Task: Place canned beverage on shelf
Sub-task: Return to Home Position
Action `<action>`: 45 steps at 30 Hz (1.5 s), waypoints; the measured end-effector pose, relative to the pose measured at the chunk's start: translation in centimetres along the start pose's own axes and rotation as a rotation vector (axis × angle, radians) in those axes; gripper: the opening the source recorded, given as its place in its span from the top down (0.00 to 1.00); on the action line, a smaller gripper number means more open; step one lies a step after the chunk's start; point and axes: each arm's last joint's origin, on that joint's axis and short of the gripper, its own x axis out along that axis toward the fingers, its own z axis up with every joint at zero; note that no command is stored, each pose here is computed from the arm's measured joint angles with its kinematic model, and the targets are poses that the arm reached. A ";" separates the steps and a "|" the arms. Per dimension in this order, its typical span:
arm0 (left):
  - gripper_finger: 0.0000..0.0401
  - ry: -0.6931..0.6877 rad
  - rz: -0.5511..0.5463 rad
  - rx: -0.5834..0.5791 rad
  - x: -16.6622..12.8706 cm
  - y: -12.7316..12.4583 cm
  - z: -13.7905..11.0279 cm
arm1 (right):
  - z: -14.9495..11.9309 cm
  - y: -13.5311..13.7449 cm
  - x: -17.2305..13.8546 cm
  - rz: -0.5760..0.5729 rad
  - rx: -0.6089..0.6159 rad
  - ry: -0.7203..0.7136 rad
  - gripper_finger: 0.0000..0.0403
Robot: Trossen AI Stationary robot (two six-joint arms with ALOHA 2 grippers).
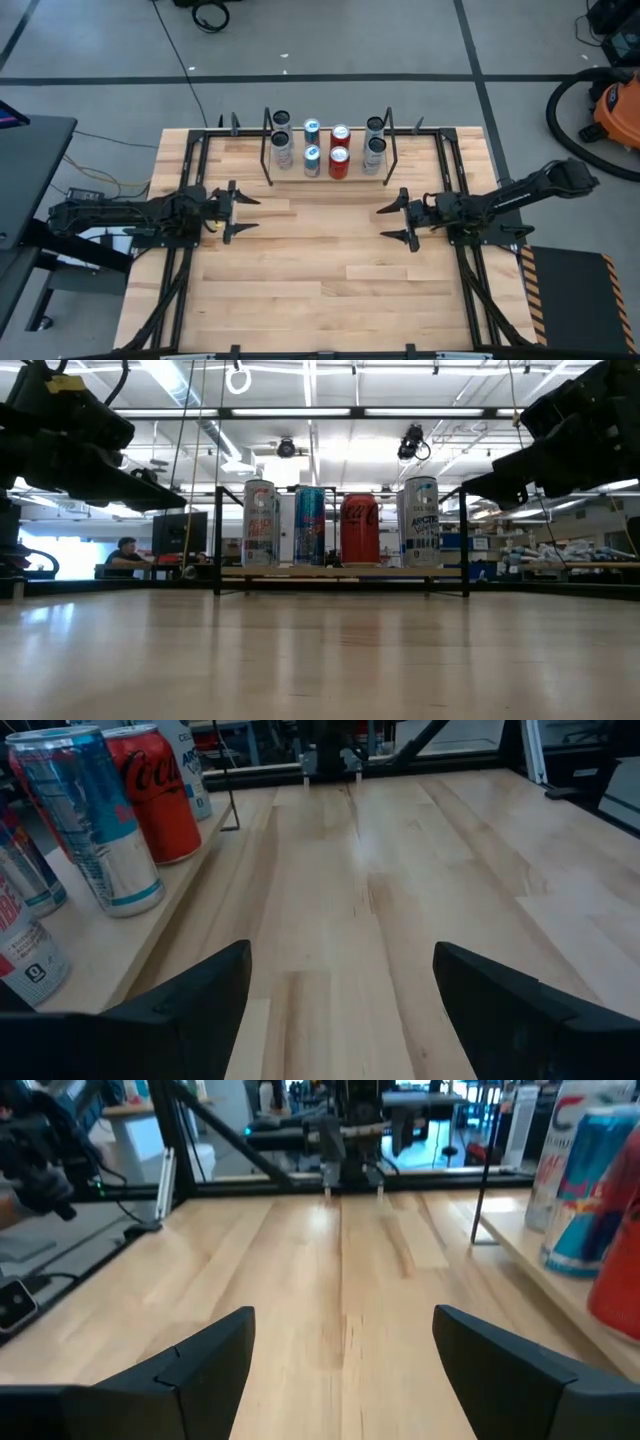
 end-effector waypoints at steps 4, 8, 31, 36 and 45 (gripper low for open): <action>0.21 0.000 0.000 0.000 0.0 0.0 0.0 | -0.3 0.0 0.1 -0.001 0.000 0.025 0.22; 0.21 0.008 0.000 -0.001 0.0 0.0 -0.1 | -0.3 0.0 0.2 -0.001 0.000 0.024 0.22; 0.21 0.004 0.003 0.000 0.0 0.0 -0.1 | 1.6 0.1 -0.8 0.009 0.003 -0.130 0.22; 0.21 0.004 0.003 0.000 0.0 0.0 -0.1 | 3.3 0.1 -2.1 0.016 0.005 -0.285 0.22; 0.21 -0.007 0.004 0.000 -0.1 0.0 0.0 | 5.3 0.2 -4.4 0.025 0.009 -0.511 0.22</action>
